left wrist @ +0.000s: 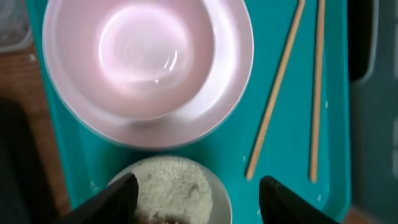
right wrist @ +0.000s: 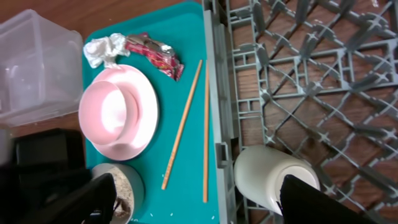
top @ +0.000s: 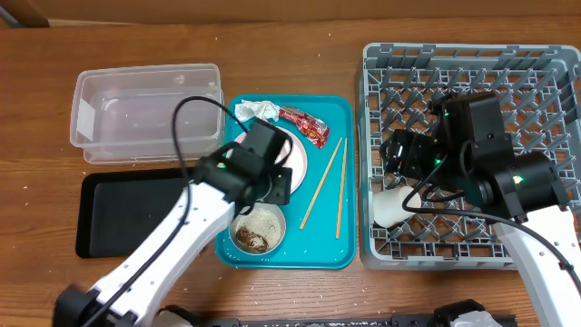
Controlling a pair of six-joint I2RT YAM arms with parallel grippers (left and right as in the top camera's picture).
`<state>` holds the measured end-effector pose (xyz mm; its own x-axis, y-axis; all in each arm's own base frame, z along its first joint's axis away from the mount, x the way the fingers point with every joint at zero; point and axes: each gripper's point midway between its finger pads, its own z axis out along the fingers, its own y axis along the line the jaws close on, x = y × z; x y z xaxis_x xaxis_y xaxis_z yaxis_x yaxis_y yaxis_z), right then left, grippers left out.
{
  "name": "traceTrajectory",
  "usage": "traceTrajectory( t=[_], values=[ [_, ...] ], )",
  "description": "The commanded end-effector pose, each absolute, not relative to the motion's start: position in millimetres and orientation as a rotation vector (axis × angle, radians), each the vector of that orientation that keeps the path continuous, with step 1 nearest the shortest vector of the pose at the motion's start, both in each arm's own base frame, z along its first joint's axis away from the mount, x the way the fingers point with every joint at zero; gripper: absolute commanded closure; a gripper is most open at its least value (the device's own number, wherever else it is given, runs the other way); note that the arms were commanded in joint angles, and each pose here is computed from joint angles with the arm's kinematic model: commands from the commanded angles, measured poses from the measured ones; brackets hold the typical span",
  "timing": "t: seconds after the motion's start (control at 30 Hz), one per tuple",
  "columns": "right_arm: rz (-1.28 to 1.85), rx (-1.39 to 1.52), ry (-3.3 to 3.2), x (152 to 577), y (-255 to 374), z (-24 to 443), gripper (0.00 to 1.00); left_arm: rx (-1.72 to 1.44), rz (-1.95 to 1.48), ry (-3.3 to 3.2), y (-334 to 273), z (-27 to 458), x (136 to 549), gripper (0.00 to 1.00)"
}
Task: Sort waste into correct bins and load items into the dishwasher
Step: 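Place the white cup upside down in the rack with the right gripper, then grasp the small bowl of rice scraps with the left gripper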
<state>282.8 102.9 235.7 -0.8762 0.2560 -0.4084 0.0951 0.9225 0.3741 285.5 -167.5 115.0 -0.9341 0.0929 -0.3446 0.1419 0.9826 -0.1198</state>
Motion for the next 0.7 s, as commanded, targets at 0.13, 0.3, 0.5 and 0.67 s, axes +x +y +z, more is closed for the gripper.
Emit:
traceTrajectory(
  t=[0.13,0.3,0.5,0.67],
  values=[
    [0.546,0.199,2.603,282.0,113.3,245.8,0.14,0.172,-0.130,2.820,-176.1,75.9,301.0,0.43],
    [0.540,0.203,2.620,278.9,112.4,243.4,0.14,0.120,-0.167,2.938,-176.7,89.3,267.4,0.49],
    [0.539,0.203,2.618,280.1,112.5,243.3,0.13,0.114,-0.137,3.052,-183.8,92.2,217.7,0.47],
    [0.540,0.202,2.607,282.3,112.8,244.5,0.13,0.221,-0.044,3.000,-201.1,60.9,205.6,0.45]
  ],
)
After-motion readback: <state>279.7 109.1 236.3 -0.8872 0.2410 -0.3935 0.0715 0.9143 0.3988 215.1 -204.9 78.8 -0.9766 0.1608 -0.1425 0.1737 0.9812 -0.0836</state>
